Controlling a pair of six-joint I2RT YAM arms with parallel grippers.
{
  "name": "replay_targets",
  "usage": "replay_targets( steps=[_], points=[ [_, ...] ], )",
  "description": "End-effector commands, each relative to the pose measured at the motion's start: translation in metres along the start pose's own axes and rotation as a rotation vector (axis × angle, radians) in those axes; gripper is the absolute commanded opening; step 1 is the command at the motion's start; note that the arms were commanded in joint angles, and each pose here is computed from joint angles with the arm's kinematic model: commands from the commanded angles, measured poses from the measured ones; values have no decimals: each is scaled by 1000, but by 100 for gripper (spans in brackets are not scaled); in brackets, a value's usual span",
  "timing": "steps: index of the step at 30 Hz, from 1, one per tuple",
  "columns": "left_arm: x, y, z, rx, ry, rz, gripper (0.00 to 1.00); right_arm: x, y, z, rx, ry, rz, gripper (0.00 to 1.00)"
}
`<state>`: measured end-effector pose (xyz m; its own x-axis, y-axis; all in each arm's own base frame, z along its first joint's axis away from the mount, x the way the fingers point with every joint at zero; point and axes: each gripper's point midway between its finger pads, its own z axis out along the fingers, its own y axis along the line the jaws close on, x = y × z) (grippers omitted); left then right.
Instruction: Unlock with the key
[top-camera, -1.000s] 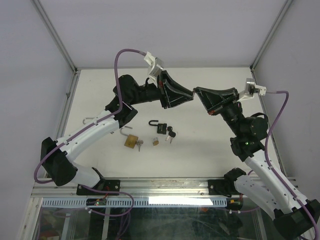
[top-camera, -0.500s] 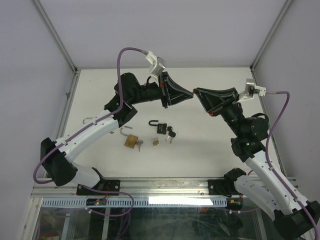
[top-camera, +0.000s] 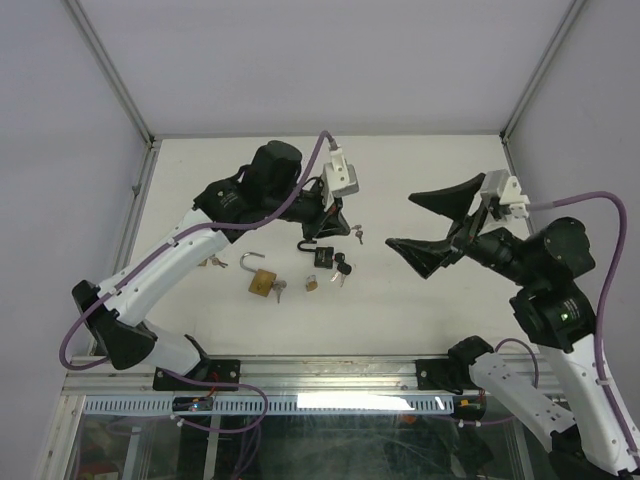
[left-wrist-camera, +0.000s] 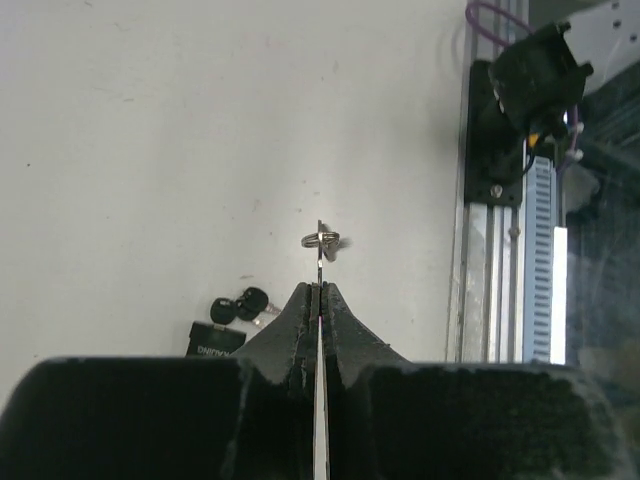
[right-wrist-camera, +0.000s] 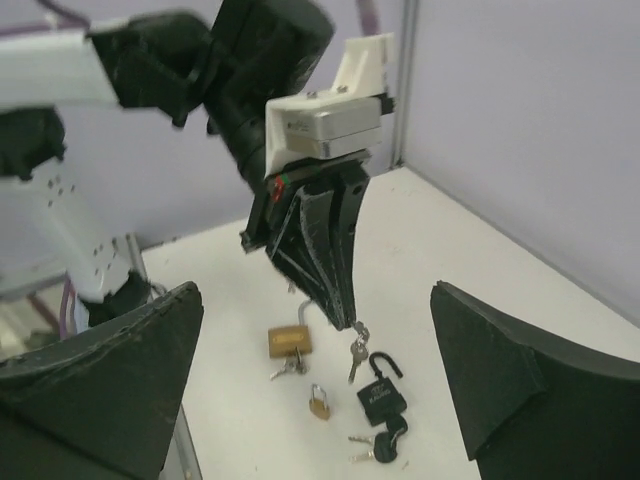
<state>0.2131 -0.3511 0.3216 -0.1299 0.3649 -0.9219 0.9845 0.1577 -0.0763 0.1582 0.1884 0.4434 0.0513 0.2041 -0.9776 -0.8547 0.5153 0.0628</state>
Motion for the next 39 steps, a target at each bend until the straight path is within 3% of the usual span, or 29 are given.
replay_targets(
  steps=[1, 7, 13, 19, 23, 28, 36, 39],
  points=[
    [24, -14, -19, 78, 197, 172, 0, 57, 23, 1, -242, 257, -35, 97],
    [21, -18, -26, 75, 226, 211, 0, 84, 26, 26, -380, 243, 59, 83],
    [22, -22, -28, 98, 251, 193, 0, 99, 20, 46, -449, 191, 41, 72],
    [16, -24, -29, 99, 231, 185, 0, 117, 22, 57, -539, 242, 108, 69],
    [14, -25, -28, 100, 220, 181, 0, 121, 23, 61, -553, 236, 102, 62],
    [13, -26, -27, 104, 214, 178, 0, 126, 25, 64, -563, 247, 114, 46],
    [11, -26, -25, 105, 201, 172, 0, 139, 28, 63, -547, 273, 139, 45],
    [10, -26, -25, 108, 197, 171, 0, 143, 29, 64, -539, 283, 146, 38]
  ],
)
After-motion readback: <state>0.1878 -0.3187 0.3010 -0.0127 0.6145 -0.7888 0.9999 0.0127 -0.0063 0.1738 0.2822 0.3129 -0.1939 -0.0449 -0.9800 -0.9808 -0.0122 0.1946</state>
